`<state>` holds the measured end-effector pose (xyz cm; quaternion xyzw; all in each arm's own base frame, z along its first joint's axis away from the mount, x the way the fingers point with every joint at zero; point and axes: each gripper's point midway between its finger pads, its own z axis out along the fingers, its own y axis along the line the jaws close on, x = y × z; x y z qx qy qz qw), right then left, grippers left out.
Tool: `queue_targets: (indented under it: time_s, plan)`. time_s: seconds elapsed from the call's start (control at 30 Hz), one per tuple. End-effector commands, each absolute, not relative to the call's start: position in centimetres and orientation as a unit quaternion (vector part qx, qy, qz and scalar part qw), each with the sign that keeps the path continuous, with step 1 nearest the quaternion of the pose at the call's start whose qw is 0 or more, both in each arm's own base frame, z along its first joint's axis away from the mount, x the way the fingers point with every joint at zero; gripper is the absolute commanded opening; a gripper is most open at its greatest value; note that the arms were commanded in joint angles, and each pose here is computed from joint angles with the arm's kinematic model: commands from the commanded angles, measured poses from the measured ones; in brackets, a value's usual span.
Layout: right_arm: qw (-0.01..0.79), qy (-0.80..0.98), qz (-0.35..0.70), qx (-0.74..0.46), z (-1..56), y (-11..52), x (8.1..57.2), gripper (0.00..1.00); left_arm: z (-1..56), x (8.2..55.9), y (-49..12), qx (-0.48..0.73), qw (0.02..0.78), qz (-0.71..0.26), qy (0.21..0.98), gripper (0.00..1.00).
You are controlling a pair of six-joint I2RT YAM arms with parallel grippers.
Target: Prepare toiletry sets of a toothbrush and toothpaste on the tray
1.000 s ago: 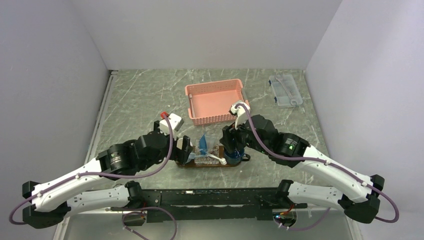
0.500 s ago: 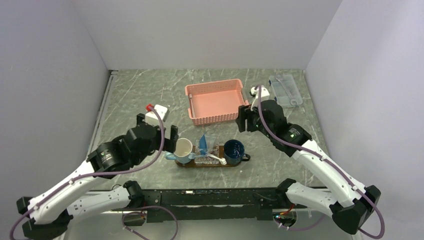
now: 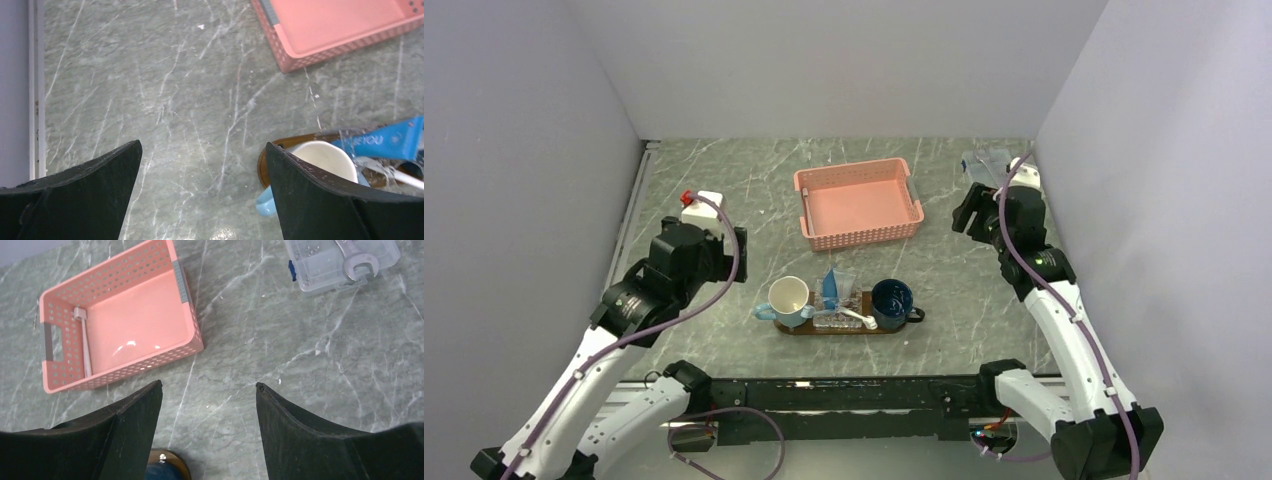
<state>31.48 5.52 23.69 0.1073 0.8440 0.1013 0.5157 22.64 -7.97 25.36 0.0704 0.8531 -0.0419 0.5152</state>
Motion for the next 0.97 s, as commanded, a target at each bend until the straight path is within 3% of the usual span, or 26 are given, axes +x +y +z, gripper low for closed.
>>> queue_targets:
  time_s: [0.0, 0.3, 0.47, 0.93]
  plan:
    - [0.560, 0.809, 0.138, 0.115, 26.3, 5.8, 31.9, 0.71, 27.3, 24.4, -6.7, 0.050, 0.545, -0.034, 0.836, 0.99]
    - [0.566, 0.802, 0.162, 0.106, 26.4, 6.6, 31.3, 0.80, 27.0, 24.5, -5.7, 0.031, 0.575, -0.048, 0.816, 0.99]
    - [0.570, 0.797, 0.170, 0.107, 26.4, 6.8, 31.6, 1.00, 27.2, 23.9, -4.8, 0.019, 0.588, -0.037, 0.808, 0.99]
    - [0.593, 0.776, 0.188, 0.101, 28.0, 7.1, 30.7, 1.00, 27.3, 23.4, -4.5, 0.016, 0.597, -0.038, 0.801, 0.99]
